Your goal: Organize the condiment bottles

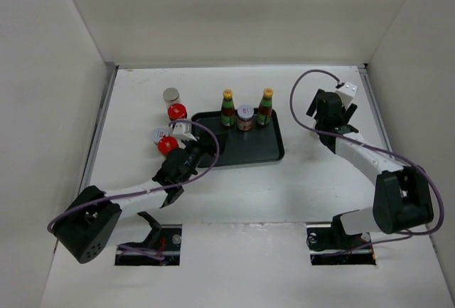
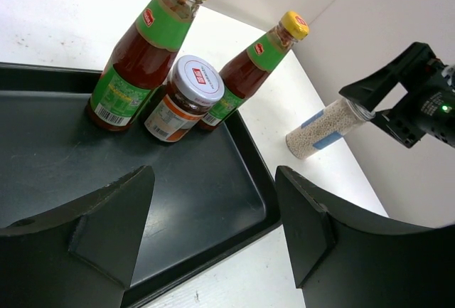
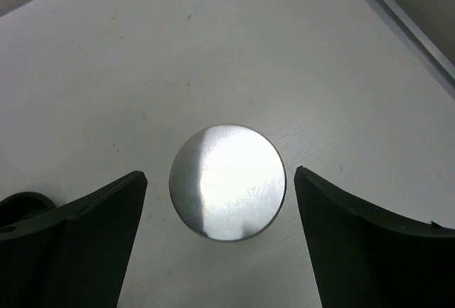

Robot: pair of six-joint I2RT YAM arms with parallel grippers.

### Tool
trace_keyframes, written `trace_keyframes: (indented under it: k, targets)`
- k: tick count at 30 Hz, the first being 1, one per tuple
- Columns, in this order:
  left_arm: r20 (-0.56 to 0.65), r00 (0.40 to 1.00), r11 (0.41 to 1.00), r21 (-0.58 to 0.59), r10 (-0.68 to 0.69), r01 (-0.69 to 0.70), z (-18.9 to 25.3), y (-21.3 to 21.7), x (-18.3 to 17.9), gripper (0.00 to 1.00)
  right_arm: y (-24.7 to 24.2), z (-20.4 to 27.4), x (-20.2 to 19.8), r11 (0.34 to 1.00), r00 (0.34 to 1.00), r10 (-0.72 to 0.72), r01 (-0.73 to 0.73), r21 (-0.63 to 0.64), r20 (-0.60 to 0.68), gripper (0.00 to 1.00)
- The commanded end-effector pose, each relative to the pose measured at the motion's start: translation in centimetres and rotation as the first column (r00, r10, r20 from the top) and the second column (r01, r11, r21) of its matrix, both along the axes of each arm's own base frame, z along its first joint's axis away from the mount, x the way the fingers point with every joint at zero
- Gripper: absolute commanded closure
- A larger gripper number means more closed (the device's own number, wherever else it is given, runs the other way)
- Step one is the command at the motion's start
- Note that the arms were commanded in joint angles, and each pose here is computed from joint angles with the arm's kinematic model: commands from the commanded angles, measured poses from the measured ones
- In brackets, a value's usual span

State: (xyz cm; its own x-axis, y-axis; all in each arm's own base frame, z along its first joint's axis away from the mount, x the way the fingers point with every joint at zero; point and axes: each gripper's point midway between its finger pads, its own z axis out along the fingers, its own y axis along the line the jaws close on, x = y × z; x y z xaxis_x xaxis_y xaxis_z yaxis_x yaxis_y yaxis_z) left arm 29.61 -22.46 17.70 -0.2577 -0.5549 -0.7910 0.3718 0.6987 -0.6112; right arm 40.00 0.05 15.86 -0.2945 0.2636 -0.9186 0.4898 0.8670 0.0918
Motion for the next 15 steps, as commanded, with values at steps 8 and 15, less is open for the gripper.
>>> trace_keyframes:
  k: [8,15]
  targets:
    - [0.052,0.999,0.999,-0.048,-0.008,0.011,2.1,-0.5,0.5,0.32,-0.1,2.2,2.0,0.998,0.994,-0.004,-0.002,0.055,0.111,0.48]
    - [0.044,0.999,0.999,-0.051,-0.013,0.015,1.9,-0.8,0.7,0.32,7.7,8.2,-2.0,0.968,0.94,0.238,-0.251,0.023,0.245,0.49]
